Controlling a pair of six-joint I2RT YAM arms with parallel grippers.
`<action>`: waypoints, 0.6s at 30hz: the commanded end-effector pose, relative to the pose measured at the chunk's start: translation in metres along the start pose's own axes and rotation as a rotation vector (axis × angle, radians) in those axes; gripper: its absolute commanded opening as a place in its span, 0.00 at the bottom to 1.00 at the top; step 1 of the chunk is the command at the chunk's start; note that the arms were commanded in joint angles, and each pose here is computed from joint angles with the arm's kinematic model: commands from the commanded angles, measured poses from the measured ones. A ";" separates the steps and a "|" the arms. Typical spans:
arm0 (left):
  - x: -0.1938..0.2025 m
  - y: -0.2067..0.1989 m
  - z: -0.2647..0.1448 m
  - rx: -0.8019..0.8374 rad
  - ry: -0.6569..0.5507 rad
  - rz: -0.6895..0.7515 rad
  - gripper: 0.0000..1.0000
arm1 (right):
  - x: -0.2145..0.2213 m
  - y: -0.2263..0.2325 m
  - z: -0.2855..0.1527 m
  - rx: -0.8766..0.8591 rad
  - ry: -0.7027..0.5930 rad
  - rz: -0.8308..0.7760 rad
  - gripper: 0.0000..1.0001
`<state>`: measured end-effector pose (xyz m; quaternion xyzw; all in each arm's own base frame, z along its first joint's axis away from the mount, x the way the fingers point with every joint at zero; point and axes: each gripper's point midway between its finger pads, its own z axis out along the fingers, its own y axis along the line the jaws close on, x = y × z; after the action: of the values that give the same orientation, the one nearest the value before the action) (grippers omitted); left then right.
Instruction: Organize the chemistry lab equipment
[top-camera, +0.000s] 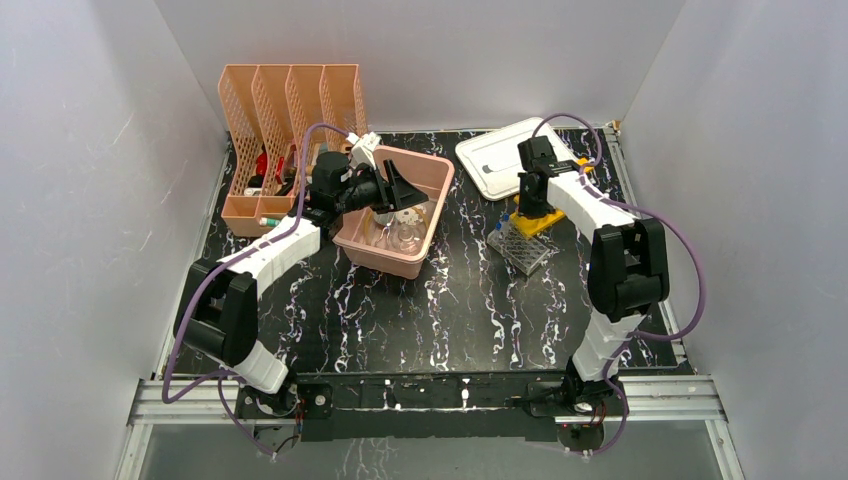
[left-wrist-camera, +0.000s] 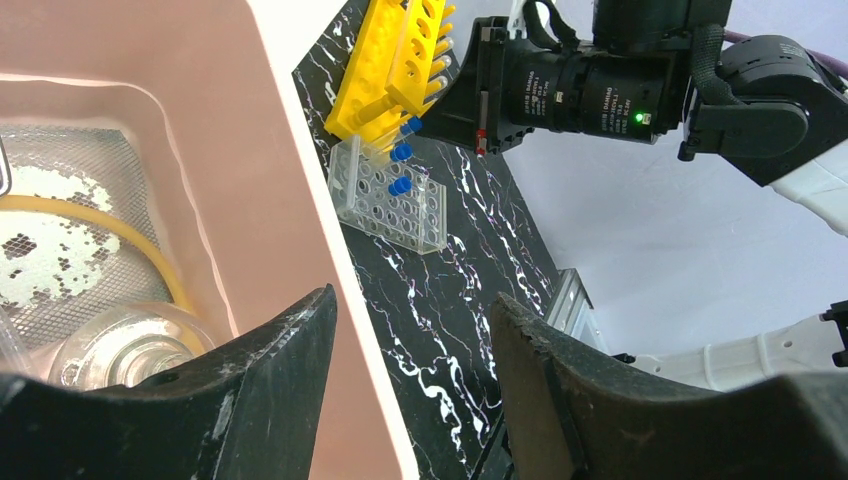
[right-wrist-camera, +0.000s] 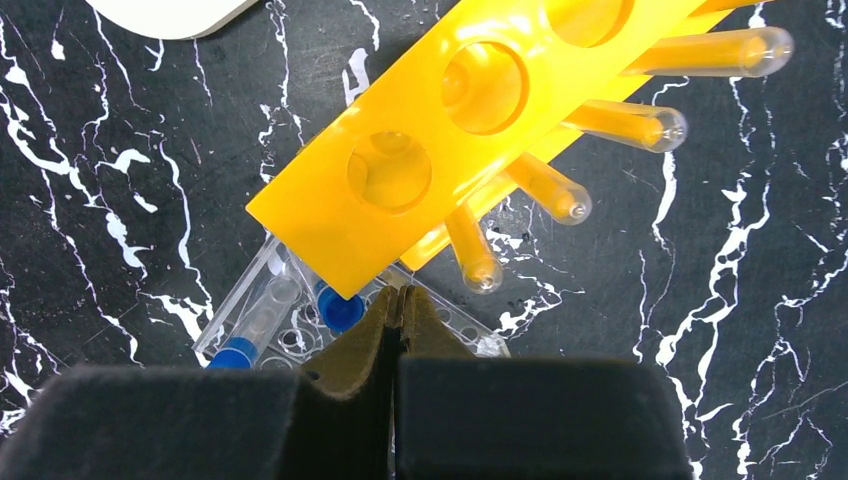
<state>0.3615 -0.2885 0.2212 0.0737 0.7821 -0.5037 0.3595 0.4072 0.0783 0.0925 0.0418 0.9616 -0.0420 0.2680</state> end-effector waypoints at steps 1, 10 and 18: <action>-0.006 -0.015 -0.005 0.041 -0.012 0.031 0.56 | -0.015 0.009 -0.004 -0.035 -0.032 0.018 0.00; -0.005 -0.014 -0.006 0.033 -0.014 0.034 0.56 | -0.023 0.021 -0.005 -0.089 -0.045 0.019 0.00; -0.005 -0.014 -0.007 0.028 -0.015 0.039 0.56 | -0.030 0.028 -0.007 -0.119 -0.059 0.023 0.00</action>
<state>0.3616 -0.2883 0.2206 0.0747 0.7824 -0.5026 0.3601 0.4145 0.0935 0.0913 0.0340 0.9642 -0.0064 0.2630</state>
